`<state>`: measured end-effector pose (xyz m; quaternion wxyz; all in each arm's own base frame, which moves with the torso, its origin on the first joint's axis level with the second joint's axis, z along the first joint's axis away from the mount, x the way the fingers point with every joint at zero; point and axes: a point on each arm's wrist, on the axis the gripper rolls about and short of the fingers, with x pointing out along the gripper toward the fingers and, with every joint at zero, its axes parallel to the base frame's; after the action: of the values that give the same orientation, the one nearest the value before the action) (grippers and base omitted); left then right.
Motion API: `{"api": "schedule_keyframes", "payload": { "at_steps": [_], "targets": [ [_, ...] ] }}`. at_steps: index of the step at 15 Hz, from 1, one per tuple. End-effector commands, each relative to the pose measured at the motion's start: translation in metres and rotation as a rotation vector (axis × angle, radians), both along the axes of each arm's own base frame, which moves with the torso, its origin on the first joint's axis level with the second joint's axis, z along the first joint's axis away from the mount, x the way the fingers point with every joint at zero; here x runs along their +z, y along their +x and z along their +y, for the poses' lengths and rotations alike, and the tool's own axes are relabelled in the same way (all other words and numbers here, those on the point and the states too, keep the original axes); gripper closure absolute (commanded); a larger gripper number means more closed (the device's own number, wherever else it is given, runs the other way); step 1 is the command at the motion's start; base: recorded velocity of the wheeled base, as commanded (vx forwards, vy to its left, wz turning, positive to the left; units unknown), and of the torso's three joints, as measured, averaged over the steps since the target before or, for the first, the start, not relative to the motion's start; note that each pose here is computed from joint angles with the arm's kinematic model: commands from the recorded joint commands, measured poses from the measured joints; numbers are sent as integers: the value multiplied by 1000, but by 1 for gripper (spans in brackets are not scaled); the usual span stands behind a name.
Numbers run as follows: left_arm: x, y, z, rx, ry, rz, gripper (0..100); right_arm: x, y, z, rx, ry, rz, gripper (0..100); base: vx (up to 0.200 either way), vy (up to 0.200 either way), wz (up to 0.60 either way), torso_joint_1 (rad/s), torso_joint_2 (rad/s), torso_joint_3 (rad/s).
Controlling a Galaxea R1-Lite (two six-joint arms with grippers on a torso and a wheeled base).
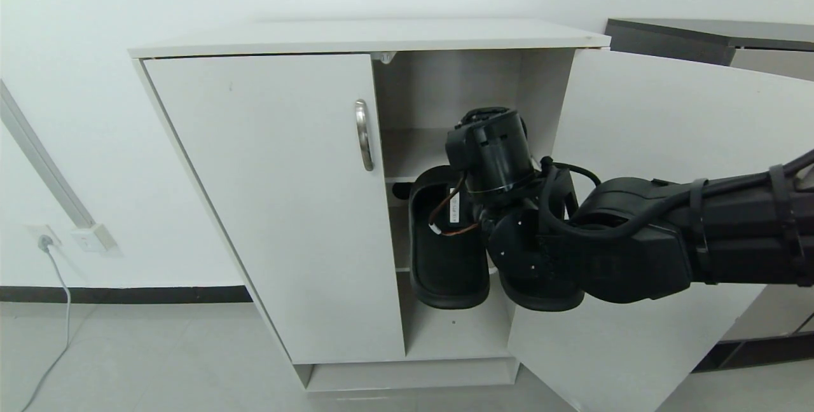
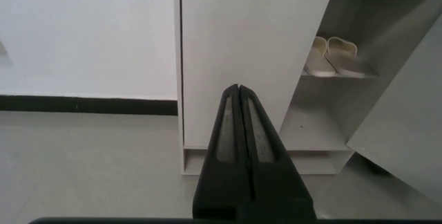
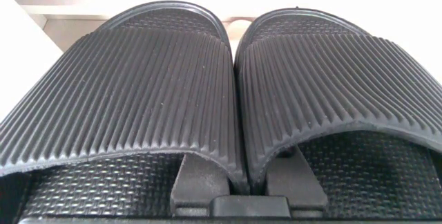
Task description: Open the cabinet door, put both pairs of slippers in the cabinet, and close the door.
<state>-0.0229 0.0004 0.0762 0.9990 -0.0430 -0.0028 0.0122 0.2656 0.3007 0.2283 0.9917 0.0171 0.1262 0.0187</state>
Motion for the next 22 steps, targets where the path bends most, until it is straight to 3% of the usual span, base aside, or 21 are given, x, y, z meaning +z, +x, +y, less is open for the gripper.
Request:
{"api": "schedule_keyframes", "payload": {
  "at_steps": [1,12,22],
  "targets": [
    [0,0,0,1,-1,0,100,-1,0,1,0,-3,2,100,200,0,0,7,2,7],
    [0,0,0,1,0,0,100,-8,3,4,3,-26,12,100,200,0,0,2,2,4],
    [0,0,0,3,-1,0,100,-22,28,2,-37,-37,25,100,0,0,0,0,0,0]
  ]
}}
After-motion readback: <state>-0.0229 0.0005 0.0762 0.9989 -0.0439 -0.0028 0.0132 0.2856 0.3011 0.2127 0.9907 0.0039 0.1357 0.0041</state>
